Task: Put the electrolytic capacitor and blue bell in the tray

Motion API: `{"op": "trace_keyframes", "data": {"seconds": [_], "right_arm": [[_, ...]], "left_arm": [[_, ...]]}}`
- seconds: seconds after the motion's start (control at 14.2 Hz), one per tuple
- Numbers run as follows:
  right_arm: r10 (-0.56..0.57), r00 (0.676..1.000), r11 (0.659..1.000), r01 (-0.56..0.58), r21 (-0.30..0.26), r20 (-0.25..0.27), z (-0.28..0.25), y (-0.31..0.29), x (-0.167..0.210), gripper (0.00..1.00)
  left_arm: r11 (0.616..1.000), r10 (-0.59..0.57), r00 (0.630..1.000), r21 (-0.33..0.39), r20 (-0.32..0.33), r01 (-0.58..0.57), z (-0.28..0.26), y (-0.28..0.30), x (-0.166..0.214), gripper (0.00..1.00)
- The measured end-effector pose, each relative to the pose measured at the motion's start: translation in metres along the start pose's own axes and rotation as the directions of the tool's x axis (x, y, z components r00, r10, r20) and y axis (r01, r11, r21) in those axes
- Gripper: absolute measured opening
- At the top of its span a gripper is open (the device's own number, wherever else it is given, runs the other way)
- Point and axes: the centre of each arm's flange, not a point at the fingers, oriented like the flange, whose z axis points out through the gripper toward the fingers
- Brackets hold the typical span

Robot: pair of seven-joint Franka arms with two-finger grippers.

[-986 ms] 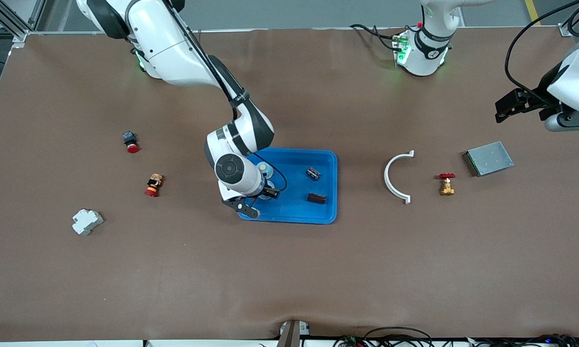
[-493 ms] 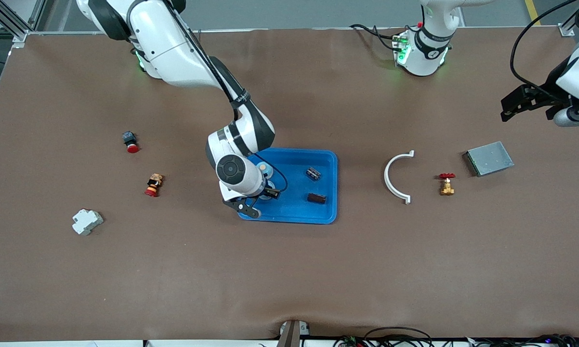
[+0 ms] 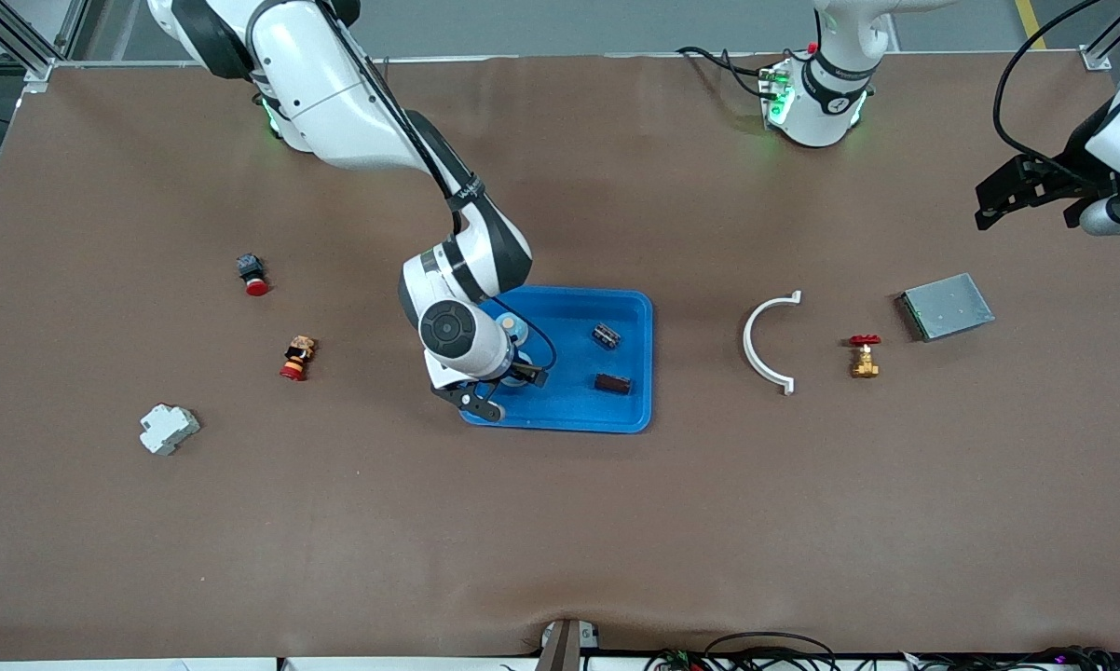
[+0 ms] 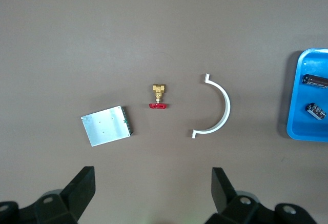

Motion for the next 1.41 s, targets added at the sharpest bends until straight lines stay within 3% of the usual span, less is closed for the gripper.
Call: {"op": "trace_keyframes", "data": {"seconds": [0.35, 0.7, 1.06, 1.27, 1.41], "right_arm": [[-0.026, 0.998, 0.998, 0.029, -0.049, 0.059, -0.058, -0.004, -0.017, 1.00], [-0.075, 0.993, 0.996, 0.079, -0.040, 0.094, -0.161, 0.023, -0.016, 1.00], [-0.186, 0.976, 0.979, 0.194, -0.066, 0.110, -0.237, 0.090, -0.001, 1.00], [-0.281, 0.955, 0.951, 0.290, -0.104, 0.094, -0.269, 0.140, -0.006, 1.00], [-0.340, 0.936, 0.933, 0.348, -0.091, 0.094, -0.288, 0.176, -0.008, 1.00]], "left_arm": [[1.000, 0.004, 1.000, 0.000, 0.005, -0.004, 0.002, 0.002, 0.000, 1.00], [1.000, 0.004, 1.000, 0.000, 0.013, -0.004, 0.006, 0.002, 0.001, 1.00], [1.000, 0.004, 1.000, 0.001, 0.017, -0.004, 0.008, 0.002, 0.001, 1.00], [1.000, 0.004, 1.000, 0.001, 0.021, -0.004, 0.010, 0.002, 0.001, 1.00], [1.000, 0.004, 1.000, 0.001, 0.022, -0.004, 0.011, 0.002, 0.001, 1.00]]}}
